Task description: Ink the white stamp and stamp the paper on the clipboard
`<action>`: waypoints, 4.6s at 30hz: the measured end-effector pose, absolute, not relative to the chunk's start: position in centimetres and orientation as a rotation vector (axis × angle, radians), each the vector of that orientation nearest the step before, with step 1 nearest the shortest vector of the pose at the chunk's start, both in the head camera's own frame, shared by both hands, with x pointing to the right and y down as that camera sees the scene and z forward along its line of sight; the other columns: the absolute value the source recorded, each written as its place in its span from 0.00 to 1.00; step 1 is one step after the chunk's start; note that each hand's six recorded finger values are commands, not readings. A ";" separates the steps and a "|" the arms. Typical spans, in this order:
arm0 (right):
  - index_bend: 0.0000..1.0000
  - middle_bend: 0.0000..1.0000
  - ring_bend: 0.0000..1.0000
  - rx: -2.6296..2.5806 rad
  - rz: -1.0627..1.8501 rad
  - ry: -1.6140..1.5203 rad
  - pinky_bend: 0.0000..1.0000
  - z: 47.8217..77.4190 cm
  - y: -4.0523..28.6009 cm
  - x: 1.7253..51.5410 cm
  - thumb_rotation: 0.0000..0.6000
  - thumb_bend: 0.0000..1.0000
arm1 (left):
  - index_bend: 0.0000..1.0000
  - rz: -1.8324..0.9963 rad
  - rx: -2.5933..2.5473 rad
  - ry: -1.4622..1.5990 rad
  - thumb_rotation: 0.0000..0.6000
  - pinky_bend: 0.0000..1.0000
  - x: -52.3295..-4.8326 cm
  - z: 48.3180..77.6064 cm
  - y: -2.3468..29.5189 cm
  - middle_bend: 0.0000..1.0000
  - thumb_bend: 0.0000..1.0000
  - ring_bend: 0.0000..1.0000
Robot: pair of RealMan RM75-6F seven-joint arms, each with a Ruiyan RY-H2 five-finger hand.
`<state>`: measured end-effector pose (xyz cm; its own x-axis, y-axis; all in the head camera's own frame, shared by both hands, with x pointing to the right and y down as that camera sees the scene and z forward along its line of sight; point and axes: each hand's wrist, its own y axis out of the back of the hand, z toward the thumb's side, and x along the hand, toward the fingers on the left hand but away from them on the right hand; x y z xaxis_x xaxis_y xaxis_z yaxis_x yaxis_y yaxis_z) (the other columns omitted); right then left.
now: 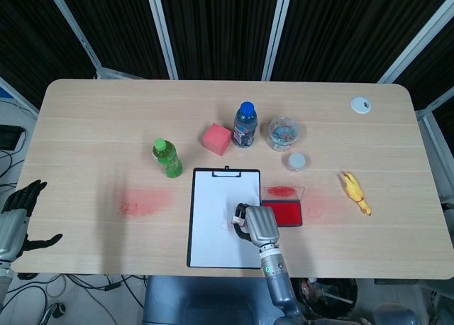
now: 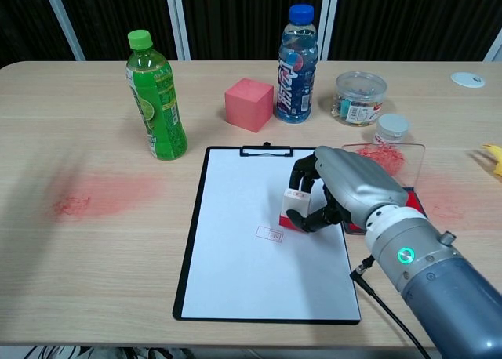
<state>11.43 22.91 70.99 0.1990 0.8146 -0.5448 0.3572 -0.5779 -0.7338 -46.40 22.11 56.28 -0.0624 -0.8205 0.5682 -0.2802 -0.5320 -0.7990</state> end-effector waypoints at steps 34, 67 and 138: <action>0.93 0.80 0.86 -2.022 1.421 -1.070 0.87 72.9 23.5 11.8 1.00 0.66 | 0.00 -1.633 -1.786 1.167 1.00 0.00 -46.3 56.4 22.2 0.00 0.01 0.00; 0.94 0.81 0.87 -2.031 1.449 -1.065 0.87 73.6 24.5 12.1 1.00 0.66 | 0.00 -1.636 -1.789 1.166 1.00 0.00 -46.4 56.4 22.2 0.00 0.01 0.00; 0.94 0.80 0.86 -1.921 1.275 -1.289 0.87 64.3 18.8 19.1 1.00 0.65 | 0.00 -1.634 -1.733 1.142 1.00 0.00 -46.5 56.2 22.3 0.00 0.01 0.00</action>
<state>19.13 18.81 64.28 0.1156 0.8979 -0.4247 0.4345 -0.4302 -0.7913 -46.46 22.34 56.20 -0.0691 -0.8293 0.5545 -0.2357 -0.5265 -0.8169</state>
